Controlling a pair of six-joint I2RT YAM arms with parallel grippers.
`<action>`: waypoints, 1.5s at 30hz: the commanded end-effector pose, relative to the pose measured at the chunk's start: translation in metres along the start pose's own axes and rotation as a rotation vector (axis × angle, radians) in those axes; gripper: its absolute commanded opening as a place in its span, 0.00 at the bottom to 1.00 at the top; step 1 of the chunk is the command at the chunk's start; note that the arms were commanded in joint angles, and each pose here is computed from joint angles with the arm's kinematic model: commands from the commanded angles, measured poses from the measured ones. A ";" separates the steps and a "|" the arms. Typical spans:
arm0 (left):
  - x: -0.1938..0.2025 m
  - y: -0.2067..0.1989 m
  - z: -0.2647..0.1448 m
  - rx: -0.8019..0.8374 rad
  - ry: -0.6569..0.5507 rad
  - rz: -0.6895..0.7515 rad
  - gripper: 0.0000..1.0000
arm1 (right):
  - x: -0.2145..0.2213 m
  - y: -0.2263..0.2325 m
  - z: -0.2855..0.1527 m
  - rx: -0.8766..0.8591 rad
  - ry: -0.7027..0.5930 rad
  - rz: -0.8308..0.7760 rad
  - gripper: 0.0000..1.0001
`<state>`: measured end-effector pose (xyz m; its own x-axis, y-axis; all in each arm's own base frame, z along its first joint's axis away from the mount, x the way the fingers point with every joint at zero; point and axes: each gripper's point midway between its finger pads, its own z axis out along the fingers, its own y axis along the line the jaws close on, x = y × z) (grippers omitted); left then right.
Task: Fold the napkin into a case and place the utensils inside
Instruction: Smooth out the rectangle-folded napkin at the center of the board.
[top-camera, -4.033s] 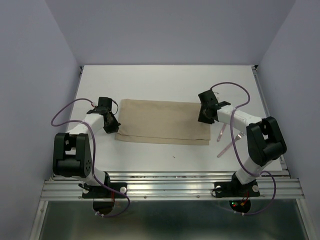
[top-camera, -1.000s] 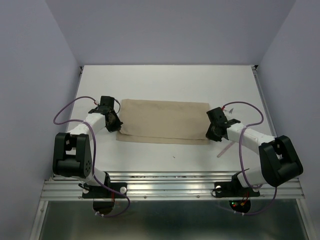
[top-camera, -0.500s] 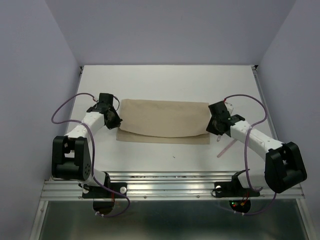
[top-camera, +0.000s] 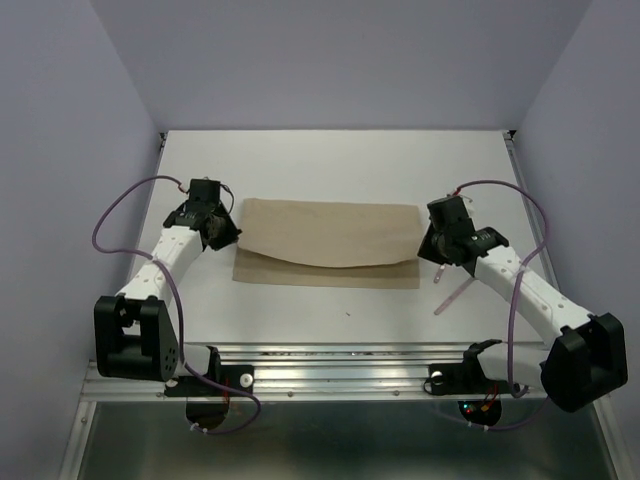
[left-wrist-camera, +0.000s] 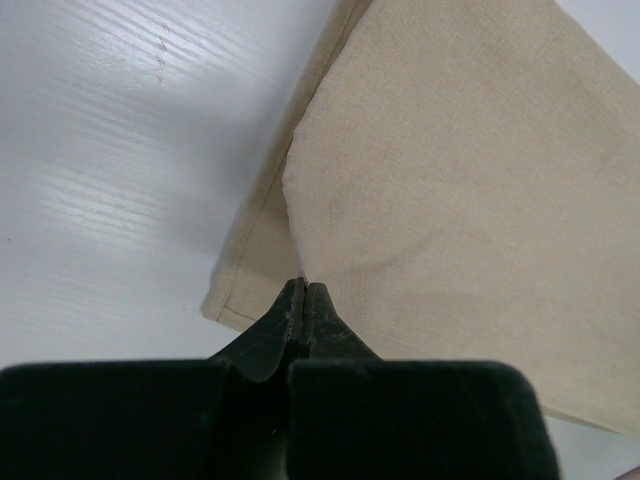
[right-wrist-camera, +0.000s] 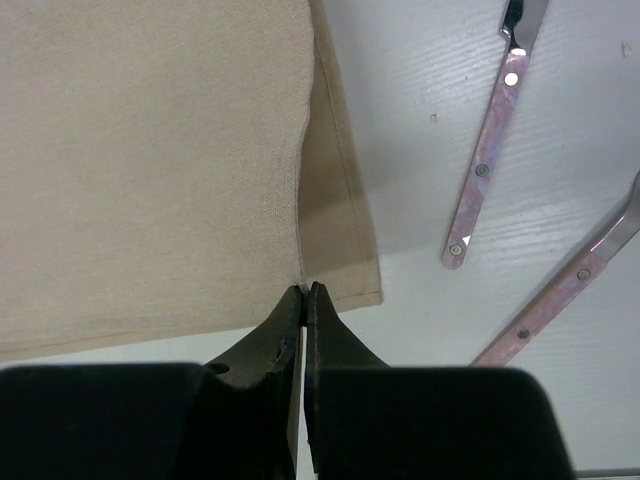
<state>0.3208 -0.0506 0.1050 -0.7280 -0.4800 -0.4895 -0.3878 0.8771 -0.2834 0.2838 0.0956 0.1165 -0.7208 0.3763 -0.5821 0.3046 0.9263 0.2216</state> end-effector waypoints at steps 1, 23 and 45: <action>0.000 0.005 -0.011 0.003 -0.018 0.011 0.00 | 0.009 -0.007 -0.011 -0.006 0.024 0.016 0.01; 0.047 0.022 0.028 -0.029 0.110 -0.049 0.00 | 0.077 -0.028 0.028 0.022 0.159 0.113 0.01; 0.039 0.034 0.014 -0.005 0.101 -0.077 0.00 | 0.077 -0.019 0.001 -0.064 0.164 0.179 0.01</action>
<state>0.2909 -0.0386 0.0753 -0.7363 -0.5449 -0.4011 -0.4497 0.8371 -0.3116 0.2305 0.1029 0.0774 -0.7465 0.4996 -0.4395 0.3786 0.8620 0.3370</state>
